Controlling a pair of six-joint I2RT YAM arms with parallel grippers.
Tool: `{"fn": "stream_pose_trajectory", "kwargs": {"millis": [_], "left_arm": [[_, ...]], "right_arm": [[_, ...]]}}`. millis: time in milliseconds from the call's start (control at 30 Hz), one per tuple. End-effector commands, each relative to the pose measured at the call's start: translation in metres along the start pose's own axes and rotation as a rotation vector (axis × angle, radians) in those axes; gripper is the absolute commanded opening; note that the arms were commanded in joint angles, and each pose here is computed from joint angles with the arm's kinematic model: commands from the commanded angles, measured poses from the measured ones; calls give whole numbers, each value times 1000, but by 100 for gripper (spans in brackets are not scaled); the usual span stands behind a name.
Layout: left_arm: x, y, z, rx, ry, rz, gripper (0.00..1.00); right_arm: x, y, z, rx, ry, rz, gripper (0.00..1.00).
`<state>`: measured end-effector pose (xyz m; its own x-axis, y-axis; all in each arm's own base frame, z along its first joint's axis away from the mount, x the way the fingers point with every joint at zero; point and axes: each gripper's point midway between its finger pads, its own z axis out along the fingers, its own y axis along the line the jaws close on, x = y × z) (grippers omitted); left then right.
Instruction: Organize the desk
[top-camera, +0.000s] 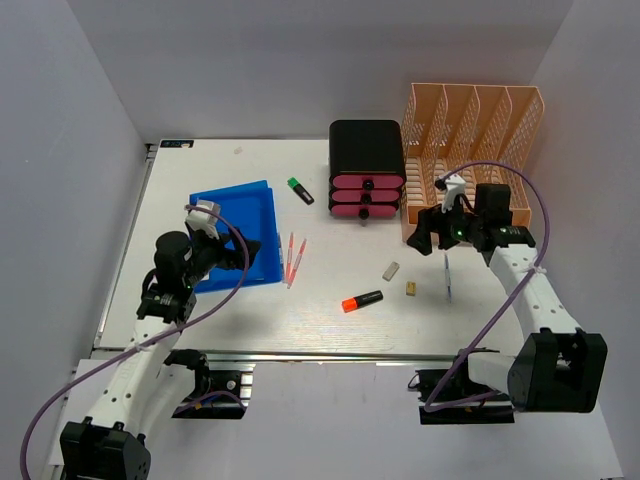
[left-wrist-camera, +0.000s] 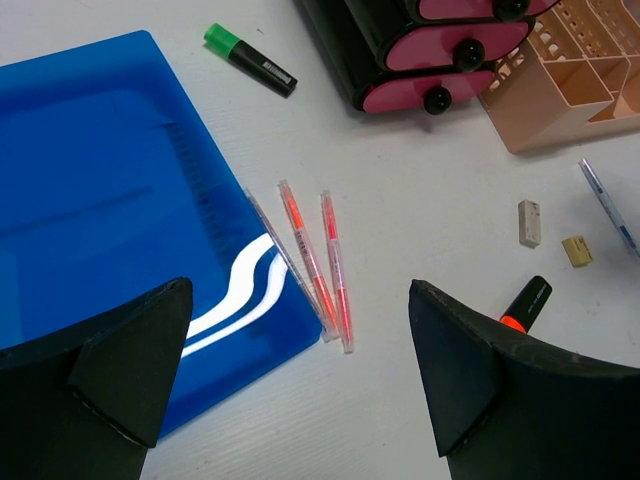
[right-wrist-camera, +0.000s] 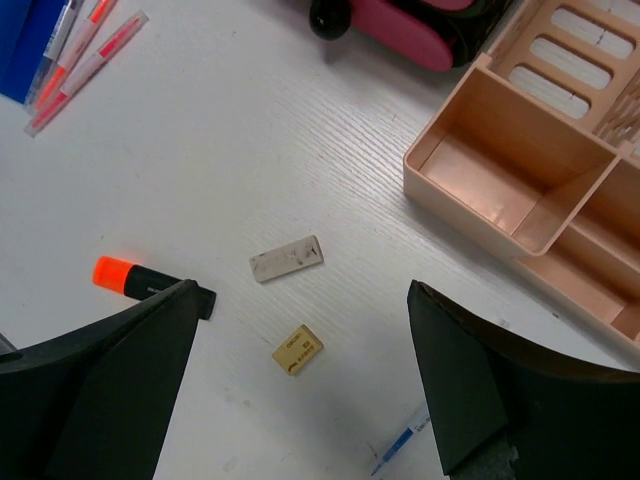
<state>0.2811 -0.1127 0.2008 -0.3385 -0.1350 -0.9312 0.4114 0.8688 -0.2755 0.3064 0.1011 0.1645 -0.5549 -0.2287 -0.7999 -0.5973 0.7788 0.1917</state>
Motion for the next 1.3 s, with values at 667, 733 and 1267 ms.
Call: {"fn": "stream_pose_trajectory", "kwargs": {"millis": [667, 733, 1267], "left_arm": [[5, 2, 7, 11, 29, -1, 98], [6, 2, 8, 10, 33, -3, 98], [11, 3, 11, 11, 51, -12, 98]], "right_arm": [[-138, 32, 79, -180, -204, 307, 64], [-137, 35, 95, -192, -170, 387, 64], [-146, 20, 135, -105, -177, 552, 62]]}}
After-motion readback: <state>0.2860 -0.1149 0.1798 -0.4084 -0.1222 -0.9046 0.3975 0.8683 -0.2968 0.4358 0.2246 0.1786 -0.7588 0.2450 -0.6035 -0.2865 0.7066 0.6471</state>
